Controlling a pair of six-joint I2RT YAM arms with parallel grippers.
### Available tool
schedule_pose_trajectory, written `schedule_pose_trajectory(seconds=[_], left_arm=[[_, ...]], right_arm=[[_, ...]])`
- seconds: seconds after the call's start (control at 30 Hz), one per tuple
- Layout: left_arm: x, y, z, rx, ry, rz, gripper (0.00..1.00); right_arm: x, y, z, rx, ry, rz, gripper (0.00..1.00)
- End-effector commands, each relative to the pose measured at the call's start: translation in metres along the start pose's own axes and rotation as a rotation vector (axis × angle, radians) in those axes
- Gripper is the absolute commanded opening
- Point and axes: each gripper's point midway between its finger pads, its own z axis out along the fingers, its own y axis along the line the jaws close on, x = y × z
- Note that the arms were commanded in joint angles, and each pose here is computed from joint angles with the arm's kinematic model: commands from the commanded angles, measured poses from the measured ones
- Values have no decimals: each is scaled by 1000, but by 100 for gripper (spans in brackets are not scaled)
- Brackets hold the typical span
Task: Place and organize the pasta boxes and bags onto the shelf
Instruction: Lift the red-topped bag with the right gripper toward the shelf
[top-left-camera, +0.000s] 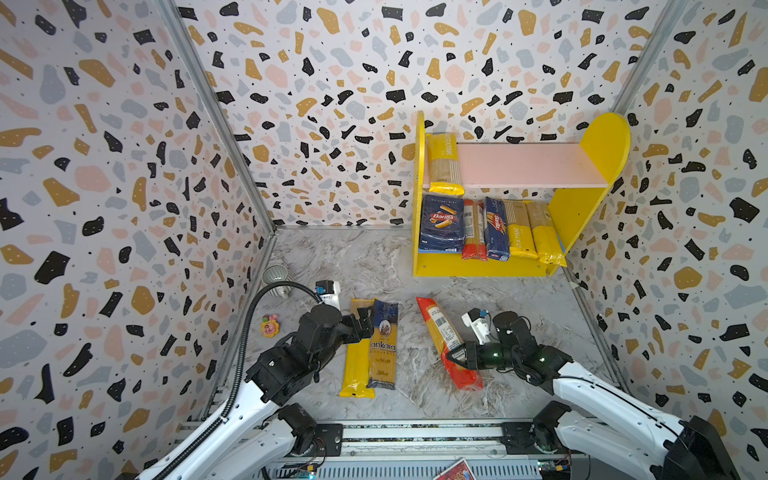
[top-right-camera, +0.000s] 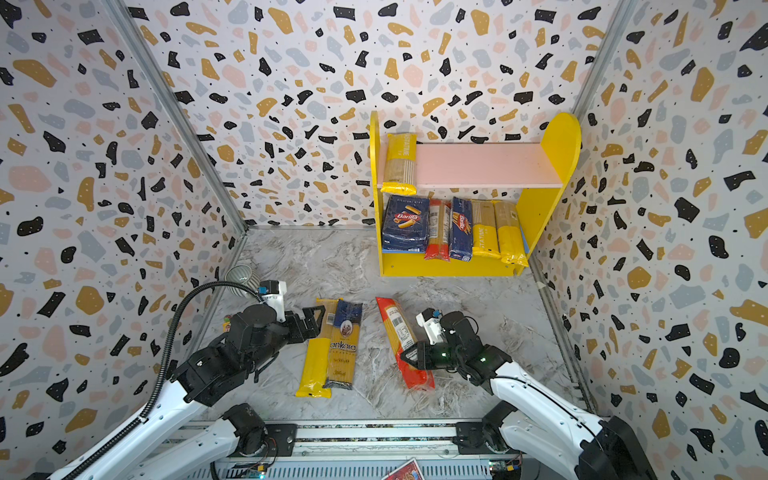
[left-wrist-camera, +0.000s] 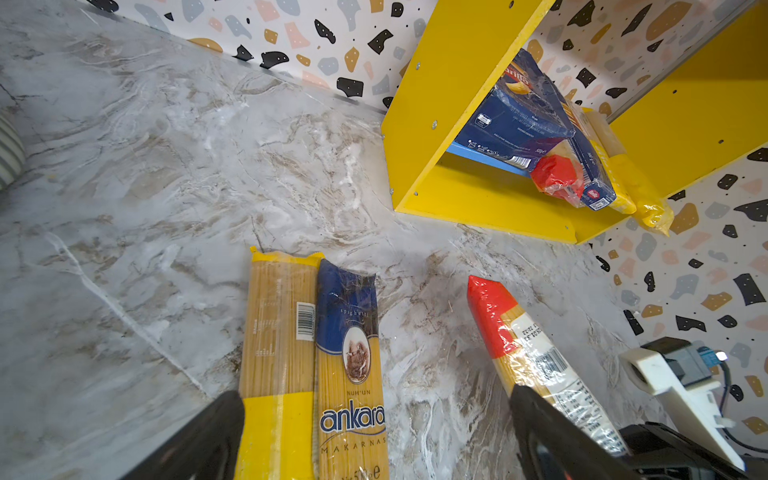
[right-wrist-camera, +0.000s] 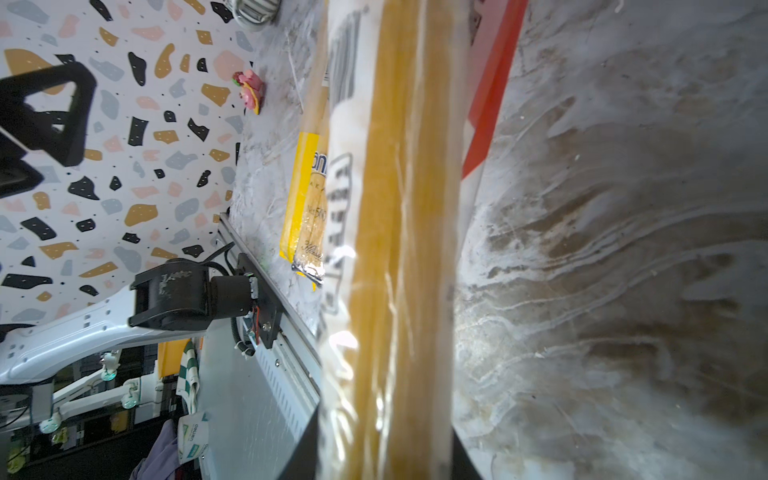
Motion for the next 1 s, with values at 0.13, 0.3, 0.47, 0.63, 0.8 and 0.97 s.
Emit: schedule_pose_trajectory(seconds=[0.13,0.3,0.47,0.63,0.8,0.97], left_arm=[[-19,-11,2,11,-40,19,100],[-20,-13,7,9,-35,26,99],[-19,-22,13,33,-13,27,100],[-18,-31,20,63,9,30,99],[-17,-50,26,120,46,44,99],[-19,-72,28,165,56,64,99]], right_arm=[[-21,52,-31,-145,-85,-127,7],[-20,61,-45,-149,-107,-140,7],[-23,75,-66,-145,-148,-170,7],[-32,91,-86,-129,-188,-205,6],[-53,117,-115,-120,-280,-258,6],[-87,142,-140,-55,-366,-335,6]])
